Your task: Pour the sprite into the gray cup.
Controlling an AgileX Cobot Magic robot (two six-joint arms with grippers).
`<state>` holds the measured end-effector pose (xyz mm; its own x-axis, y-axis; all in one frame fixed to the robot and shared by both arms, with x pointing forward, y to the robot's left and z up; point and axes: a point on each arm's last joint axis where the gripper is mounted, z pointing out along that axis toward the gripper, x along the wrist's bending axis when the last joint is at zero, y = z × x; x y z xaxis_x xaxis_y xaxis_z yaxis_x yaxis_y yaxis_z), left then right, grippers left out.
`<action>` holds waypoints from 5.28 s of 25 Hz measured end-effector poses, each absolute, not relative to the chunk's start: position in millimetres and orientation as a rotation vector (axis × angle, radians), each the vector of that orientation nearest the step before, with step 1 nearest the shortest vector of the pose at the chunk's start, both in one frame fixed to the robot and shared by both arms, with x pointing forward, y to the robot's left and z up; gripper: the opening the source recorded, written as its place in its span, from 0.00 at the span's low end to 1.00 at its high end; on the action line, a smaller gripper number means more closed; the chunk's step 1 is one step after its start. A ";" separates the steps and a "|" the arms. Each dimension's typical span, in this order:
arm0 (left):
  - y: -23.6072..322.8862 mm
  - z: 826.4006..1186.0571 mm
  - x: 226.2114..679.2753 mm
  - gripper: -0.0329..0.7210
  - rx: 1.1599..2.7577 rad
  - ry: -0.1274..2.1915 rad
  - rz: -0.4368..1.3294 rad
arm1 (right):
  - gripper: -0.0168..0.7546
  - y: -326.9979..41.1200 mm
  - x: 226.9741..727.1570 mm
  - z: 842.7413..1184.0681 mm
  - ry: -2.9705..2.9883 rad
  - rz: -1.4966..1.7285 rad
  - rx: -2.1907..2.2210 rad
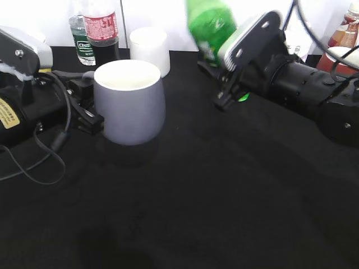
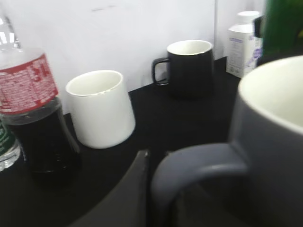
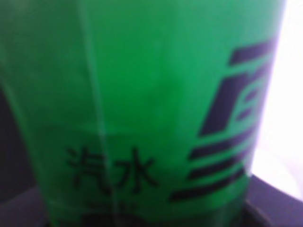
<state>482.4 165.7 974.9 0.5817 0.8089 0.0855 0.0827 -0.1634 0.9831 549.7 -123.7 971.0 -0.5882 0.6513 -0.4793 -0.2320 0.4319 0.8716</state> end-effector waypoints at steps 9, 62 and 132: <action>159.8 962.9 481.4 0.10 1.704 0.699 0.720 | 0.59 -123.0 552.0 972.9 1.754 0.889 -0.134; 157.3 950.8 486.3 0.10 1.696 0.686 0.731 | 0.59 -126.1 556.2 987.3 1.611 0.970 -0.008; 230.7 959.9 448.3 0.42 1.537 1.245 0.845 | 0.88 -209.5 560.0 945.1 1.558 1.272 1.351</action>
